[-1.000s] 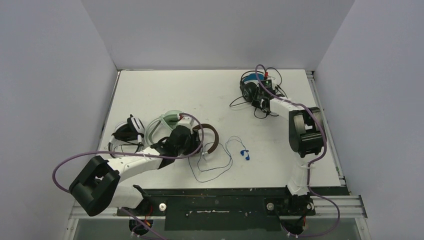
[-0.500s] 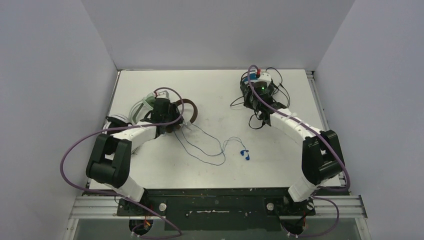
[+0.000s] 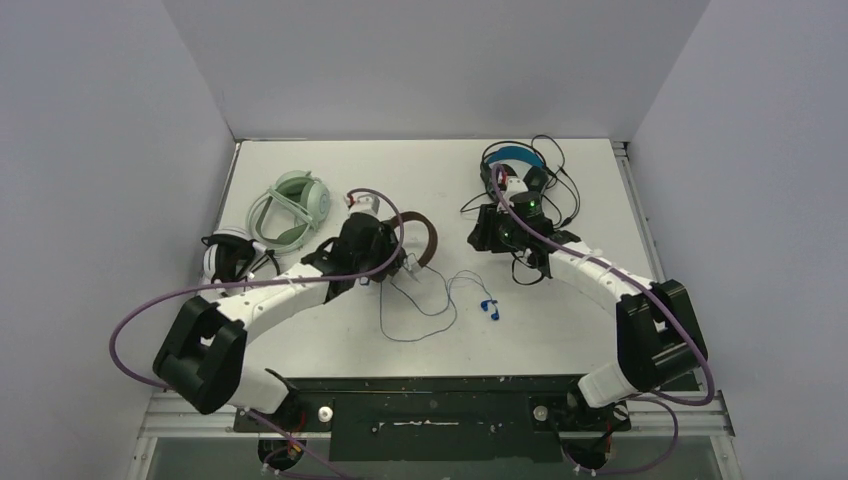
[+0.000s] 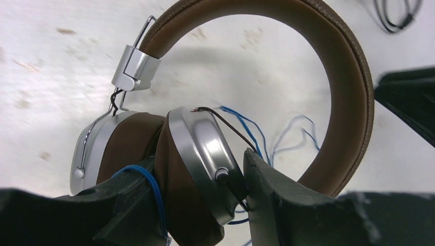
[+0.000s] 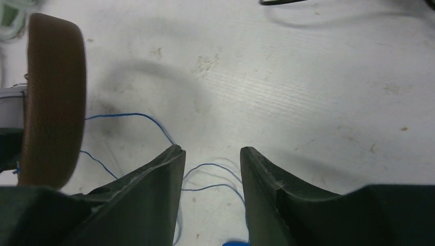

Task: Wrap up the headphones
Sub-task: Move the headphones to the center of the board, then place the headphones at the center of the board, then pick up the headphones from the center of the board.

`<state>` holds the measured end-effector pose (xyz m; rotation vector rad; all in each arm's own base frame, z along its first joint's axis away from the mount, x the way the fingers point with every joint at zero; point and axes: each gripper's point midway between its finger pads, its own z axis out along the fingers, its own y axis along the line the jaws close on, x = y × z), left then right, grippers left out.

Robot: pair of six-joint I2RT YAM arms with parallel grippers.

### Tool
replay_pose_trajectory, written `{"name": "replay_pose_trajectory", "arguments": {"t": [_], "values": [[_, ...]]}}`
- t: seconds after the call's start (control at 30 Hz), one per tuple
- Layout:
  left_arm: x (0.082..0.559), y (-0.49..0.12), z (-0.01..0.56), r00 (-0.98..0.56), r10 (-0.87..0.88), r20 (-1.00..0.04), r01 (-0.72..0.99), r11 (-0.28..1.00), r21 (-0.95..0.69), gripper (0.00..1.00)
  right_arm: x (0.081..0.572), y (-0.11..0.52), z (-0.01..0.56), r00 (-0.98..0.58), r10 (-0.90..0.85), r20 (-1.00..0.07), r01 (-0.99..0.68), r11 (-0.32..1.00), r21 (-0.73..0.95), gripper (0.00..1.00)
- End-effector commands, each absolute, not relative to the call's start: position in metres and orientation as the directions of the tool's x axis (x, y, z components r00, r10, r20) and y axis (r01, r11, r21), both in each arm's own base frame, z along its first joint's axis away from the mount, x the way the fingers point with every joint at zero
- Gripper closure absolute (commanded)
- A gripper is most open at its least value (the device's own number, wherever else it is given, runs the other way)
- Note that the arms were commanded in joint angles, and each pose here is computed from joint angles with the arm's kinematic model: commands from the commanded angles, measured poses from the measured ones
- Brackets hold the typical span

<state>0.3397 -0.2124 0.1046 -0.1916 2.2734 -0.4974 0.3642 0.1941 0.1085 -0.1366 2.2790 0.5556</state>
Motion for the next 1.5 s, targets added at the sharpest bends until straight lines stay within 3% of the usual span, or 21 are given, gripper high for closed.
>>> {"name": "replay_pose_trajectory", "arguments": {"t": [0.0, 0.07, 0.17, 0.33, 0.43, 0.77, 1.03, 1.23, 1.37, 1.47], "values": [[0.312, -0.232, 0.135, -0.607, -0.396, -0.689, -0.007, 0.87, -0.494, 0.8, 0.349, 0.227, 0.16, -0.621, 0.079, -0.78, -0.456, 0.773, 0.441, 0.47], [0.293, -0.249, 0.131, -0.613, -0.404, -0.679, 0.013, 0.854, -0.52, 0.79, 0.345, 0.227, 0.161, -0.629, 0.096, -0.772, -0.444, 0.771, 0.457, 0.3], [0.268, -0.267, 0.115, -0.647, -0.396, -0.651, 0.011, 0.849, -0.528, 0.71, 0.344, 0.222, 0.162, -0.631, 0.104, -0.769, -0.42, 0.787, 0.451, 0.18], [0.249, -0.27, 0.102, -0.694, -0.368, -0.619, -0.035, 0.876, -0.481, 0.23, 0.332, 0.212, 0.153, -0.659, 0.098, -0.746, -0.381, 0.811, 0.444, 0.13], [0.242, -0.269, 0.111, -0.711, -0.326, -0.623, 0.007, 0.882, -0.47, 0.04, 0.325, 0.212, 0.152, -0.671, 0.101, -0.735, -0.381, 0.804, 0.457, 0.09], [0.222, -0.244, 0.181, -0.718, -0.032, -0.695, 0.305, 0.883, -0.357, 0.04, 0.308, 0.217, 0.135, -0.723, 0.024, -0.691, -0.398, 0.803, 0.444, 0.08], [0.247, -0.24, 0.216, -0.498, 0.22, -0.839, 0.619, 0.768, -0.166, 0.06, 0.294, 0.226, 0.133, -0.734, 0.036, -0.678, -0.399, 0.786, 0.473, 0.15], [0.279, -0.246, 0.206, -0.396, 0.329, -0.858, 0.72, 0.691, -0.067, 0.09, 0.274, 0.236, 0.127, -0.736, 0.09, -0.671, -0.355, 0.792, 0.496, 0.22], [0.275, -0.263, 0.184, -0.243, 0.484, -0.841, 0.87, 0.492, 0.032, 0.12, 0.262, 0.236, 0.134, -0.709, 0.217, -0.671, -0.283, 0.784, 0.552, 0.23], [0.296, -0.261, 0.173, -0.177, 0.531, -0.829, 0.887, 0.451, 0.1, 0.13, 0.257, 0.23, 0.149, -0.665, 0.261, -0.7, -0.281, 0.781, 0.558, 0.23]]}}
